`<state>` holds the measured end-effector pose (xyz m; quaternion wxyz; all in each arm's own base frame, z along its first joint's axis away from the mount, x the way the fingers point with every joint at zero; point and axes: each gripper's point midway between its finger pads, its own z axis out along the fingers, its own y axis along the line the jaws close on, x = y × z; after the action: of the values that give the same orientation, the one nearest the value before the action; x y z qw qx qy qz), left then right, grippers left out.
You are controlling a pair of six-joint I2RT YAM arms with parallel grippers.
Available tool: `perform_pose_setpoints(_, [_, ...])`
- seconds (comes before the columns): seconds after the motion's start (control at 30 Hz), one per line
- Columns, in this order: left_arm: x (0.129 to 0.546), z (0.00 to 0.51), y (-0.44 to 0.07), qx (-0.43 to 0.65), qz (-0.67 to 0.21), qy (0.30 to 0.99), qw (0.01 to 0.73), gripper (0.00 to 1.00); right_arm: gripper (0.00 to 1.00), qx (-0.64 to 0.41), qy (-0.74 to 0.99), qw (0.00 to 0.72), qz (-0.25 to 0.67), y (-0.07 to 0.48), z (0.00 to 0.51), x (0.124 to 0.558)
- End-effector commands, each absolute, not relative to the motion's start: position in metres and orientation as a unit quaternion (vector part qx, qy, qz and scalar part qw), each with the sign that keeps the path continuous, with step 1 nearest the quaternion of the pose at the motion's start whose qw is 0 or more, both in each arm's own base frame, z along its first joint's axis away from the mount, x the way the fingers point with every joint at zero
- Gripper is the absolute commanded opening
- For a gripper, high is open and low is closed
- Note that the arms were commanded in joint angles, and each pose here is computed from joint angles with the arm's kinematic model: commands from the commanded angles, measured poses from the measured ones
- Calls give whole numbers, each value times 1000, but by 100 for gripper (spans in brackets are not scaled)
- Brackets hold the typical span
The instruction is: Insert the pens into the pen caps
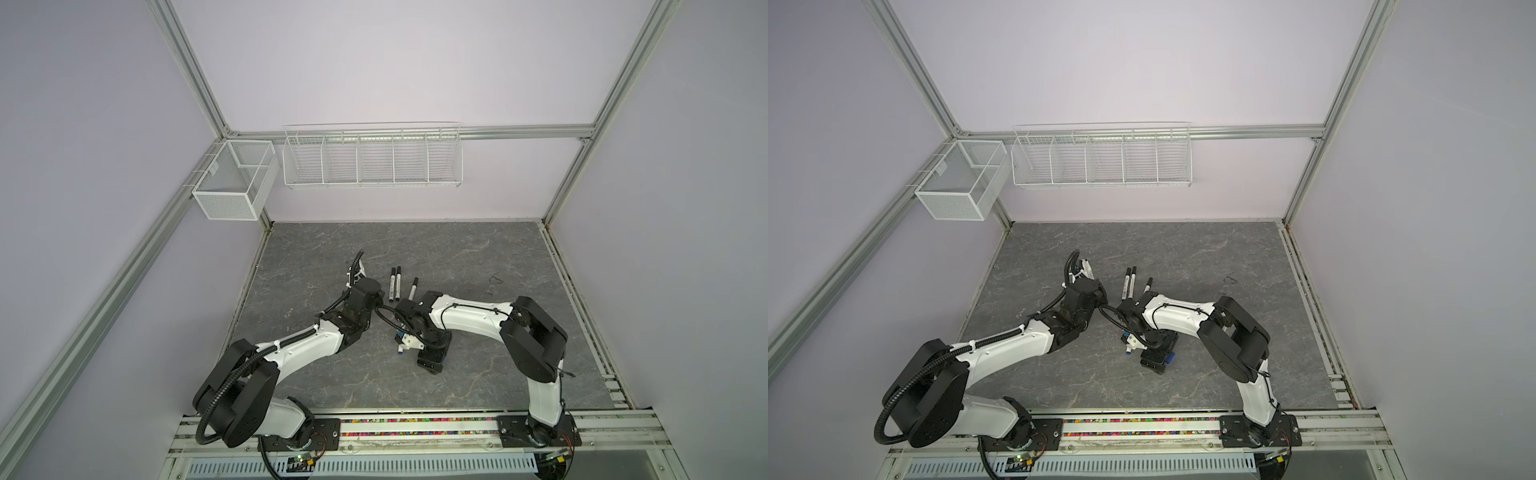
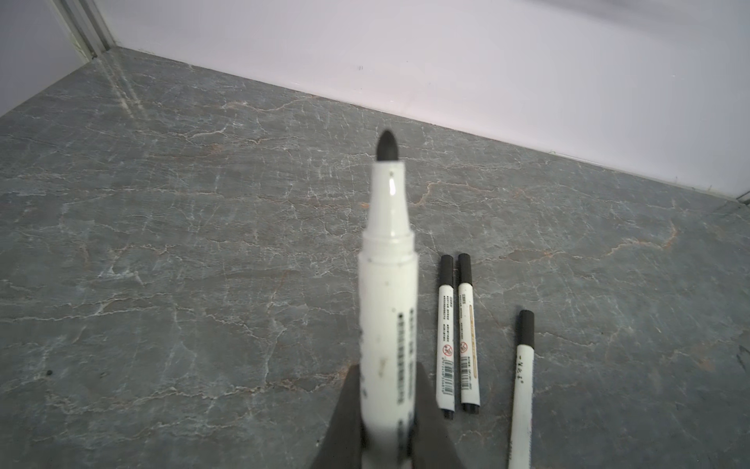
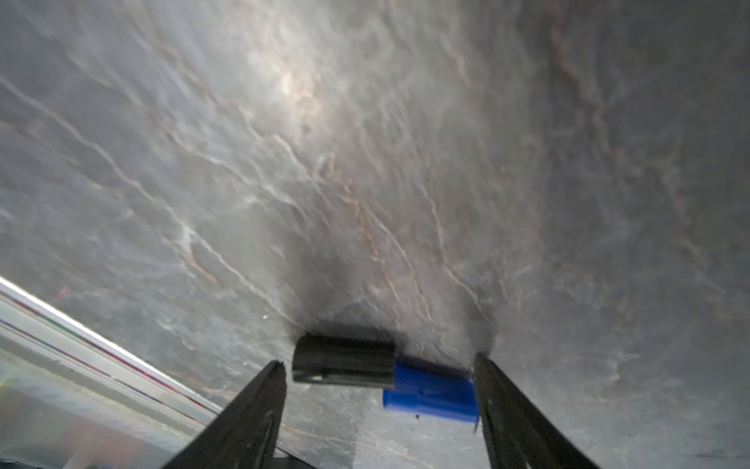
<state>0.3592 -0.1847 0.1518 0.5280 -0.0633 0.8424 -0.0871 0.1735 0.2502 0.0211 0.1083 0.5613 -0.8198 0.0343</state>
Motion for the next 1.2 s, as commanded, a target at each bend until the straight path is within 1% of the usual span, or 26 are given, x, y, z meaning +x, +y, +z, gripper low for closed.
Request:
perform_pose_setpoints(0.0, [364,169,-180,-86,-86,833,539,0,76,567,-811,130,68,243,20,175])
perform_pose_setpoints(0.17, [366,172,-182,-88,-86,832,541,0,70,566,-808,133,93,243,15,183])
perform_pose_setpoints(0.27, [367,172,-184,-84,-89,833,540,0,59,567,-809,122,98,245,15,188])
perform_pose_setpoints(0.33, [368,170,-185,-82,-88,835,537,0,49,569,-809,110,98,248,14,193])
perform_pose_setpoints(0.4, [368,169,-187,-80,-90,836,535,0,43,571,-809,99,96,252,14,198])
perform_pose_setpoints(0.53, [369,170,-189,-73,-90,838,534,0,37,563,-819,66,86,263,12,214])
perform_pose_setpoints(0.7, [369,166,-194,-70,-99,842,526,0,35,531,-843,16,89,266,8,250])
perform_pose_setpoints(0.9, [371,162,-197,-71,-103,843,524,0,40,482,-873,-59,45,269,24,291])
perform_pose_setpoints(1.03, [374,162,-199,-72,-104,843,523,0,45,464,-882,-89,8,274,34,300])
perform_pose_setpoints(1.17, [376,160,-203,-70,-107,844,521,0,49,446,-890,-91,-20,276,37,300])
